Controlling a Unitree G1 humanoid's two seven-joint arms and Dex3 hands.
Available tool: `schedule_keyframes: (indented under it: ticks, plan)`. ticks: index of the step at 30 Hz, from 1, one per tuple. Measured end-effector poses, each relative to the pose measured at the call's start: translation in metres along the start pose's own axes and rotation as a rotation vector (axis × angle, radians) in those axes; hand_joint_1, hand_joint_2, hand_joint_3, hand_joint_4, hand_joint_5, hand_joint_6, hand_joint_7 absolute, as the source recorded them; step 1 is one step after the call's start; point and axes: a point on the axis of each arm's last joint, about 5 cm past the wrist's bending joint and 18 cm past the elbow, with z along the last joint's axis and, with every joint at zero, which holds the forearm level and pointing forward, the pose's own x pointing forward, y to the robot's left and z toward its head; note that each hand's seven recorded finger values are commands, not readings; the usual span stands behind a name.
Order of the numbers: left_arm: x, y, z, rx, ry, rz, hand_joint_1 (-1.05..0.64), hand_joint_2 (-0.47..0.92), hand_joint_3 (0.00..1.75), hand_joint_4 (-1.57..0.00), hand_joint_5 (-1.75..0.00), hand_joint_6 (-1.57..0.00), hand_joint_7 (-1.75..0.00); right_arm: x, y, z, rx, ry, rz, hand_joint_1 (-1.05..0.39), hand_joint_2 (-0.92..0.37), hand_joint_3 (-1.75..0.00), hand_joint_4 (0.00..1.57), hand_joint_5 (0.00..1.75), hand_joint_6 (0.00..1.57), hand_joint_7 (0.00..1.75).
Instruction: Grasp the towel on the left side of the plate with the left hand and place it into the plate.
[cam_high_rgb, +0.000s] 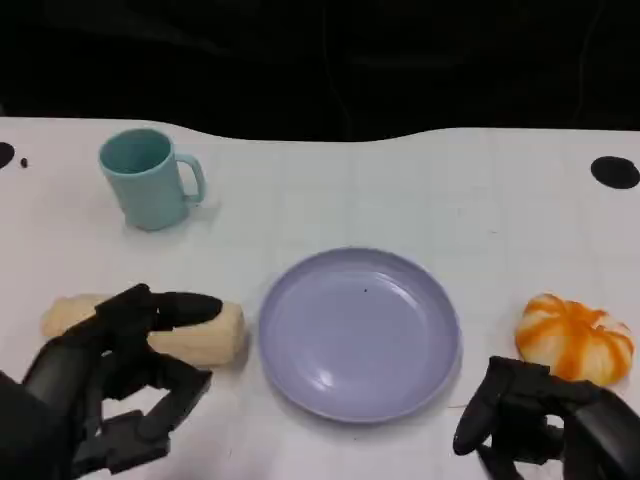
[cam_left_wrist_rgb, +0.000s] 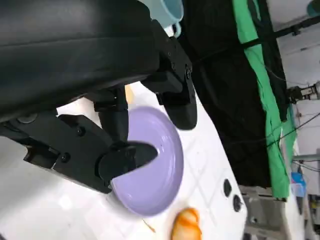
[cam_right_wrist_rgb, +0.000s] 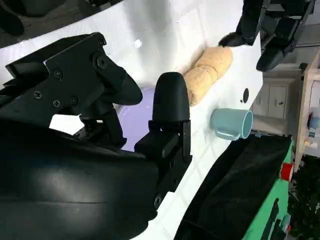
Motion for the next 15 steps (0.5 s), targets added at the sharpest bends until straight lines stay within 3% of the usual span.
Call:
schedule_keyframes:
  ticks: [8,11,15]
  plan:
    - [0.01,0.02,0.015,0.462,-0.057,0.004,-0.47,0.88,0.0,-0.18,-0.59,-0.34,-0.06,0.0,0.0008,0.0,0.005,0.008,-0.003,-0.03,-0.58,-1.12,0.72,1.75,0.61,1.48]
    - [0.019,0.029,0.023,0.72,-0.046,-0.008,-0.46,0.86,0.0,-0.26,-0.47,-0.4,-0.03,0.001,0.0005,0.001,0.002,0.003,-0.002,-0.03,-0.58,-1.12,0.72,1.75,0.61,1.48]
    - [0.033,0.031,0.023,0.979,-0.014,-0.055,-0.47,0.83,0.0,-0.35,-0.32,-0.41,0.0,0.001,0.0005,0.001,0.006,0.005,-0.003,-0.03,-0.59,-1.11,0.72,1.75,0.61,1.47]
